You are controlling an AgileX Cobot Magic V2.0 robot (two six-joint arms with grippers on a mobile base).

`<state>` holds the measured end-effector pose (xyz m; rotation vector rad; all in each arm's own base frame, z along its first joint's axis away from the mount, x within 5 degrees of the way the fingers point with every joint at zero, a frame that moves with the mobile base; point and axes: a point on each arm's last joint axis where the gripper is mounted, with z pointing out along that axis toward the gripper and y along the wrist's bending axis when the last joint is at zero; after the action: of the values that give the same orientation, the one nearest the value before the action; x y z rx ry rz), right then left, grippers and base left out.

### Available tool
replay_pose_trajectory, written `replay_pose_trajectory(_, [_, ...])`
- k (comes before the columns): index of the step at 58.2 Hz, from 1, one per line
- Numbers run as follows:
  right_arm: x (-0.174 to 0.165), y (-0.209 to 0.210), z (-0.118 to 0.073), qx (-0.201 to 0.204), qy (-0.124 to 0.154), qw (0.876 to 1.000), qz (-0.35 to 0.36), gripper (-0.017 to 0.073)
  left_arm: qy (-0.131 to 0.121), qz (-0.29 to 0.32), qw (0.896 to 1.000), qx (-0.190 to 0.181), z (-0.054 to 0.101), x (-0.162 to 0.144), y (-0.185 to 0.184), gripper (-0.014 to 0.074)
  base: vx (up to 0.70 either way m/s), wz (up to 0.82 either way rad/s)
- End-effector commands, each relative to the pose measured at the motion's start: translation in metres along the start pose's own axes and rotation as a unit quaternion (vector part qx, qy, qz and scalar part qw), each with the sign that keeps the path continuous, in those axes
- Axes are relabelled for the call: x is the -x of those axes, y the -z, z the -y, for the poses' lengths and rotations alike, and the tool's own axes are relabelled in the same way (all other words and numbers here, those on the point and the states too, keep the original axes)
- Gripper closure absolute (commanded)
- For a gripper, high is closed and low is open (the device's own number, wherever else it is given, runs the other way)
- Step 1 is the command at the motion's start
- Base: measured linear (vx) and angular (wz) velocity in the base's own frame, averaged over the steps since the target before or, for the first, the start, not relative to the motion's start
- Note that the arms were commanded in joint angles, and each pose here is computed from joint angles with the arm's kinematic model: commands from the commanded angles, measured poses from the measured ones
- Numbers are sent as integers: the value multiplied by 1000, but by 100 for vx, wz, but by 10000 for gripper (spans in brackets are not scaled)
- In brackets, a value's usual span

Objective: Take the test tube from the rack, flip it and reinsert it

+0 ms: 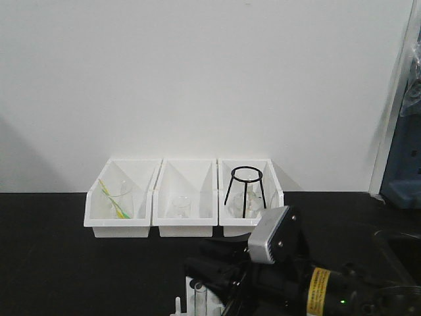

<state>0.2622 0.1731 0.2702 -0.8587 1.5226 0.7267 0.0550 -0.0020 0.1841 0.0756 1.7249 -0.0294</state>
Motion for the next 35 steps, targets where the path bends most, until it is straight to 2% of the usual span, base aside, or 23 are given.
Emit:
replay_pose_trajectory(1, [31, 28, -6, -39, 2, 999, 21, 540, 6, 46, 999, -7, 1, 9, 1, 599, 0, 0])
replay_pose_trajectory(2, [33, 34, -9, -48, 6, 999, 16, 580, 6, 46, 999, -7, 1, 9, 1, 599, 0, 0])
replay_pose_trajectory(10, [32, 77, -28, -91, 9, 996, 7, 575, 6, 46, 999, -7, 1, 9, 1, 599, 0, 0])
replay_pose_trajectory(16, [34, 105, -42, -112, 22, 993, 21, 575, 6, 46, 999, -7, 1, 9, 1, 599, 0, 0])
replay_pose_trajectory(25, [35, 134, -61, -114, 35, 991, 59, 575, 6, 46, 999, -7, 1, 9, 1, 599, 0, 0])
replay_pose_trajectory(35, [38, 151, -72, -117, 50, 988, 88, 575, 6, 46, 999, -7, 1, 9, 1, 599, 0, 0])
